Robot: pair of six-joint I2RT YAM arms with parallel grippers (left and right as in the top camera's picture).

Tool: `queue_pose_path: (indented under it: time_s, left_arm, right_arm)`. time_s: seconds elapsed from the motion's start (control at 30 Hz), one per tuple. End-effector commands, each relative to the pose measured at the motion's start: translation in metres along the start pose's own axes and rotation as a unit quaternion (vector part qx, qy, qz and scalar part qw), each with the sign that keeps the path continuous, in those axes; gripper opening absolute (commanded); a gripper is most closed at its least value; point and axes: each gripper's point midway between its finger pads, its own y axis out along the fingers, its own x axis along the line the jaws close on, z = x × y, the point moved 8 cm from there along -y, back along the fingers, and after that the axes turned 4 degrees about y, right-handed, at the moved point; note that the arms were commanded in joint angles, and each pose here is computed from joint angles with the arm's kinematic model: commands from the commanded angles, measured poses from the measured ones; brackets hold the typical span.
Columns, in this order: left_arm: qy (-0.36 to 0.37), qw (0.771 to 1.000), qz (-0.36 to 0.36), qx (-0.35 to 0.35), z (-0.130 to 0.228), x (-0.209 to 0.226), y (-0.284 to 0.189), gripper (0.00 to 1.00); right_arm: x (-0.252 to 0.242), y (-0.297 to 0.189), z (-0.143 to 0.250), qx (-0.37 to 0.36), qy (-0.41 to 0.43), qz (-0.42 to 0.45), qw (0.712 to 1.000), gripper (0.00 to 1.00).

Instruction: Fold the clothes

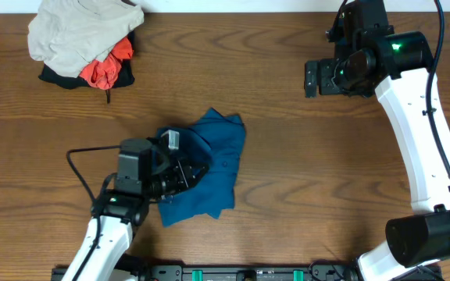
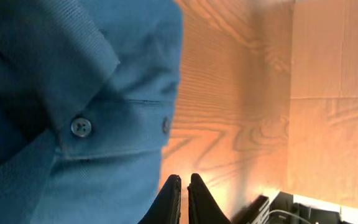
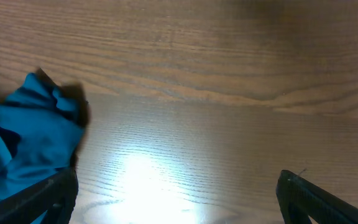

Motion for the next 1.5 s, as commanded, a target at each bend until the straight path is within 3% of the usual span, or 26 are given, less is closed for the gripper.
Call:
queue_pose_path:
  time_s: [0.0,0.47,0.73,0.97,1.07,1.2,1.47]
  left_arm:
    - [-0.024,1.000,-0.012,0.015,0.008,0.013,0.015,0.07]
    - [-0.133,0.983,-0.033,0.123,0.033,0.061,0.083,0.07]
    - [-0.026,0.991,0.099,0.084,0.006,0.019,0.080,0.07]
    - [0.041,0.989,0.139,0.024,-0.012,-0.016,0.044,0.12]
    - [0.057,0.990,0.126,-0.005,-0.020,-0.012,0.027,0.14]
    - [0.016,0.999,0.032,-0.041,-0.028,0.026,0.012,0.17]
    - [-0.033,0.998,-0.028,-0.038,-0.029,0.073,0.004,0.17]
  right_arm:
    - [-0.001,0.000,-0.001,-0.002,-0.008,0.006,1.000,0.99]
    - [-0.001,0.000,0.001,0.003,-0.006,0.004,1.000,0.99]
    - [-0.001,0.000,0.001,0.005,-0.006,0.004,1.000,0.99]
    - [-0.001,0.000,0.004,0.011,-0.006,0.006,1.000,0.99]
    - [-0.001,0.000,0.004,0.011,-0.006,0.006,1.000,0.99]
    - [-0.001,0.000,0.004,0.011,-0.006,0.006,1.000,0.99]
    - [-0.001,0.000,0.002,0.006,-0.006,0.004,1.000,0.99]
